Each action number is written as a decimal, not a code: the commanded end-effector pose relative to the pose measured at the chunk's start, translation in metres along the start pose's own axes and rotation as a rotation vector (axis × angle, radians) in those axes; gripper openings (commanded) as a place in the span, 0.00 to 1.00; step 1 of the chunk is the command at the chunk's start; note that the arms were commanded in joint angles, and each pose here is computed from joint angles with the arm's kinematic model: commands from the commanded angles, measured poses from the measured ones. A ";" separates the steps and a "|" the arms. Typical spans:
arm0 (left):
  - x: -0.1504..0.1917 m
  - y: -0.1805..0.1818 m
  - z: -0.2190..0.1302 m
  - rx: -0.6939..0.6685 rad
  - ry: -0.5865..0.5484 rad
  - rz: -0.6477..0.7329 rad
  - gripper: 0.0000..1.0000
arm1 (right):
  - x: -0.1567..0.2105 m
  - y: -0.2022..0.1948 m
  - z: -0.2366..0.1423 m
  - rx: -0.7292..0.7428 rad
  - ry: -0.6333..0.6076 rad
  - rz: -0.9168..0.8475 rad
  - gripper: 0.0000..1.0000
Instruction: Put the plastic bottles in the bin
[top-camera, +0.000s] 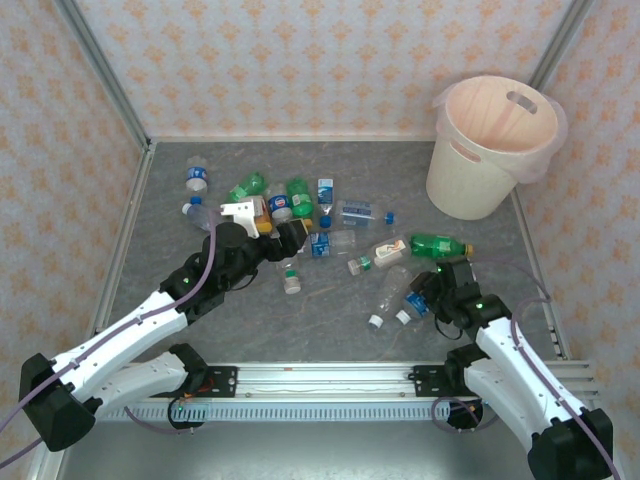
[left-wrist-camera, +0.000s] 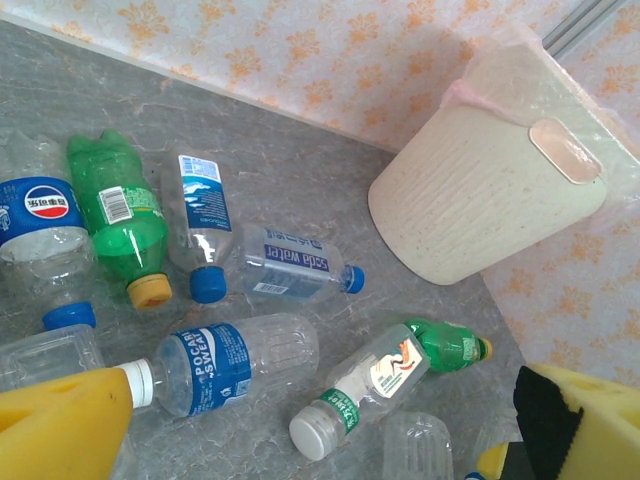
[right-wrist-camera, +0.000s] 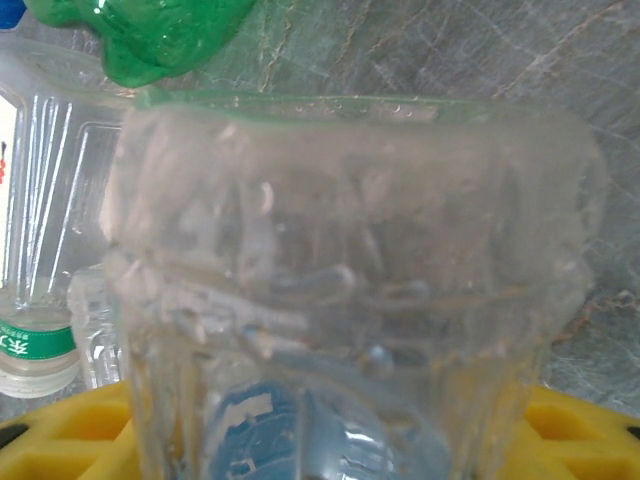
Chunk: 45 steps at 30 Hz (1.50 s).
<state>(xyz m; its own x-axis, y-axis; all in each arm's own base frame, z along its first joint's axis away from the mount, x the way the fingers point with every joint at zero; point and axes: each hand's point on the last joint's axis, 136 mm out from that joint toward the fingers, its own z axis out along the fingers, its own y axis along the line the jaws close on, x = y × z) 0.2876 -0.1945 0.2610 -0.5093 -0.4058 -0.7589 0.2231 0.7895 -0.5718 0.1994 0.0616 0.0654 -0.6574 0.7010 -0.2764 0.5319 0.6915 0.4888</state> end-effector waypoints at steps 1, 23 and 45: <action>-0.008 -0.005 0.000 -0.012 -0.011 0.005 0.99 | -0.002 0.006 0.002 -0.026 -0.011 0.004 0.60; -0.006 -0.034 0.009 0.075 0.023 0.043 0.99 | -0.043 0.037 -0.038 -0.044 -0.160 -0.065 0.60; -0.029 -0.037 -0.010 0.046 -0.051 0.083 0.99 | -0.184 0.167 -0.202 -0.184 -0.719 -0.142 0.60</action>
<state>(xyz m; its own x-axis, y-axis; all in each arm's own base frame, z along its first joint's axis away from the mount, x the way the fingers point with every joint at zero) 0.2900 -0.2112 0.2799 -0.4946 -0.3530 -0.7942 0.2762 0.8026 -0.5287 0.2940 0.0263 0.3258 -0.2848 0.6240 -0.7277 0.3269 0.7768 0.5382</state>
